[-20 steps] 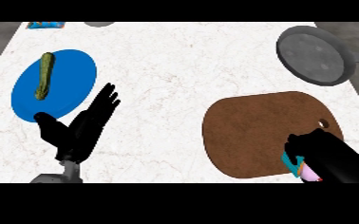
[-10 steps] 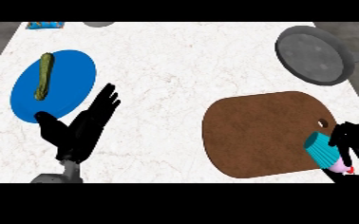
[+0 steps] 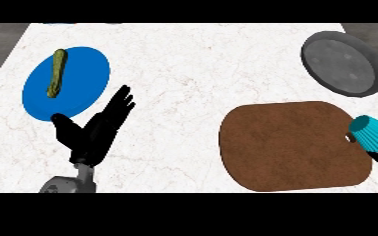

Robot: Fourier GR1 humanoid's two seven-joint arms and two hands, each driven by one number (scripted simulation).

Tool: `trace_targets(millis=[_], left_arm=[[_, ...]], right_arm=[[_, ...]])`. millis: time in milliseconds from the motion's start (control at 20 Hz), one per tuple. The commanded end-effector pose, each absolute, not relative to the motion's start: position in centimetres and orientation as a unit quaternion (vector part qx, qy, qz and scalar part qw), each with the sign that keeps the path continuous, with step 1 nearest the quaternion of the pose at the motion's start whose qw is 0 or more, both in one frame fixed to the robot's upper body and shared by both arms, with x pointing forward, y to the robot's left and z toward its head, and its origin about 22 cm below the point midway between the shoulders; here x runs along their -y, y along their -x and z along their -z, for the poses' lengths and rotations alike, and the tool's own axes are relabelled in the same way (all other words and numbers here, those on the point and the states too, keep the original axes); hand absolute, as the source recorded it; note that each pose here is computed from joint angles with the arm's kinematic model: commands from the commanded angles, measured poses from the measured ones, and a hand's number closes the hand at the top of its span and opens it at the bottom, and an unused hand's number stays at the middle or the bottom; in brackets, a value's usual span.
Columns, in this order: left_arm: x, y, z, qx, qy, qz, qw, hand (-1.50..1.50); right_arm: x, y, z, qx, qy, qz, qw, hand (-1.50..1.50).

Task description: Pick the cupcake from the cutting board and place it in the pan

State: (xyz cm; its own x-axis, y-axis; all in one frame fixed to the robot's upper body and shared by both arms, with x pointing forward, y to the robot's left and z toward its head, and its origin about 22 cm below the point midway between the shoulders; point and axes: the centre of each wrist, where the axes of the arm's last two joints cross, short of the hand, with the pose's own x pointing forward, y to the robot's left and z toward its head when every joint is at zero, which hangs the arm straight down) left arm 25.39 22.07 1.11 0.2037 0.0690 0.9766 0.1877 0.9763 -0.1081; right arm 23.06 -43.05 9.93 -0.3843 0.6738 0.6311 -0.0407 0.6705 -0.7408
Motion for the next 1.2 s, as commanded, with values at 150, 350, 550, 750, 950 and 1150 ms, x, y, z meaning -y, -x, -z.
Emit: trace_targets(millis=[150,350,550,750,950,1150], left_arm=[[-22.6,-26.0,-2.1,0.624,0.112,0.048,0.772,0.00],[-22.8,-25.9,-1.9,0.630,0.117,0.055,0.766,0.00],[-19.6,-25.6,-1.8,0.628,0.122,0.055,0.766,0.00],[-20.6,-25.9,-1.7,0.630,0.118,0.062,0.765,0.00],[-18.7,-25.9,-1.8,0.634,0.127,0.069,0.760,0.00],[-19.7,-26.1,-2.1,0.637,0.131,0.073,0.756,0.00]], right_arm=[[44.1,-28.7,-8.0,0.747,0.284,-0.357,0.484,1.50],[44.8,-31.3,-5.5,0.760,0.299,-0.315,0.484,1.50],[46.0,-33.4,-6.6,0.759,0.359,-0.258,0.478,1.50],[46.3,-34.8,-6.7,0.772,0.375,-0.211,0.468,1.50],[45.0,-36.7,-7.1,0.764,0.388,-0.201,0.475,1.50],[46.5,-35.2,-5.9,0.767,0.395,-0.199,0.465,1.50]])
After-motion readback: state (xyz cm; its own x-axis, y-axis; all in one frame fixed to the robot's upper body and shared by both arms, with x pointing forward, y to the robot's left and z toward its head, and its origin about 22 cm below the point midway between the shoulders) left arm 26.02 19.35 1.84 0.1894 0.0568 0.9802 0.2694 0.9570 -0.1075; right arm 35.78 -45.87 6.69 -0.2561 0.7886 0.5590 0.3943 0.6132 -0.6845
